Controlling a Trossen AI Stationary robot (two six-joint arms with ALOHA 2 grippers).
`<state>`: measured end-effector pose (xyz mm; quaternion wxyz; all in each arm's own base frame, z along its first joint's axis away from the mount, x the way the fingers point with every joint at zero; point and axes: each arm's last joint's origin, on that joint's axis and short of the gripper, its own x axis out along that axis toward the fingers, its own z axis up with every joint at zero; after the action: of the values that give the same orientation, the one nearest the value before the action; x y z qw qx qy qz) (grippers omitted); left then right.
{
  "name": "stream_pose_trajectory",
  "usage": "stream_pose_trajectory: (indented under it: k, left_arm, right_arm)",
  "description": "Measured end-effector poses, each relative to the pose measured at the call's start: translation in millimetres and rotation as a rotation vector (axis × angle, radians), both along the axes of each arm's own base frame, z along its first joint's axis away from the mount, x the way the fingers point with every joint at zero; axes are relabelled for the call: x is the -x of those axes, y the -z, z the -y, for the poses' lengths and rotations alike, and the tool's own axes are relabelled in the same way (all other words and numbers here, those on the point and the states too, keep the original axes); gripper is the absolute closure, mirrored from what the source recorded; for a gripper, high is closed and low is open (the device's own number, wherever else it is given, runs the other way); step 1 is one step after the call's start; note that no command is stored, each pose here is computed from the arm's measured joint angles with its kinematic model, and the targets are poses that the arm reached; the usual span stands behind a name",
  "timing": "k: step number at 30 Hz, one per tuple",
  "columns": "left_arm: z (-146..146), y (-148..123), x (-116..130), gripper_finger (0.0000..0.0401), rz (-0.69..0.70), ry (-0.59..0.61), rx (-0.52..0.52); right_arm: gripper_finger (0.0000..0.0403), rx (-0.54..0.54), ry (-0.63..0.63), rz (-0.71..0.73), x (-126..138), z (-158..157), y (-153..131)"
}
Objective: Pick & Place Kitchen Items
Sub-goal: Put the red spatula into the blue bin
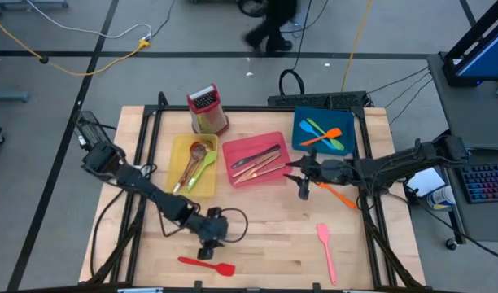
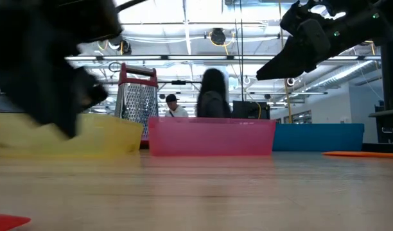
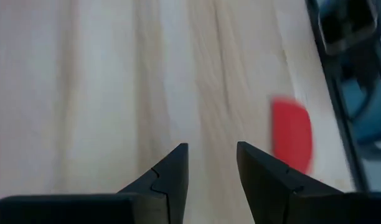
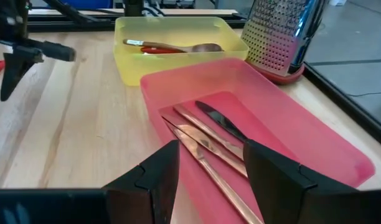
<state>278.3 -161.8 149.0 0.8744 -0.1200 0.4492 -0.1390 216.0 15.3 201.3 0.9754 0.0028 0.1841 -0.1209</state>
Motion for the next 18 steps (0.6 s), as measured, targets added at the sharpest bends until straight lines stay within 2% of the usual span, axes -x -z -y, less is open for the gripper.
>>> stream_pose_trajectory:
  k: [9,18]
  left_arm:
    - [26.7,9.1,33.6,0.0261,-0.319,-0.007,0.135]
    - [49.1,9.2,54.1,0.0261,-0.468,-0.040,0.238]
  right_arm:
    - [0.0232,-0.023,0.022,0.017,0.0,-1.7,-0.8]
    - [0.0232,-0.036,0.026,0.021,0.0,-1.7,-0.8]
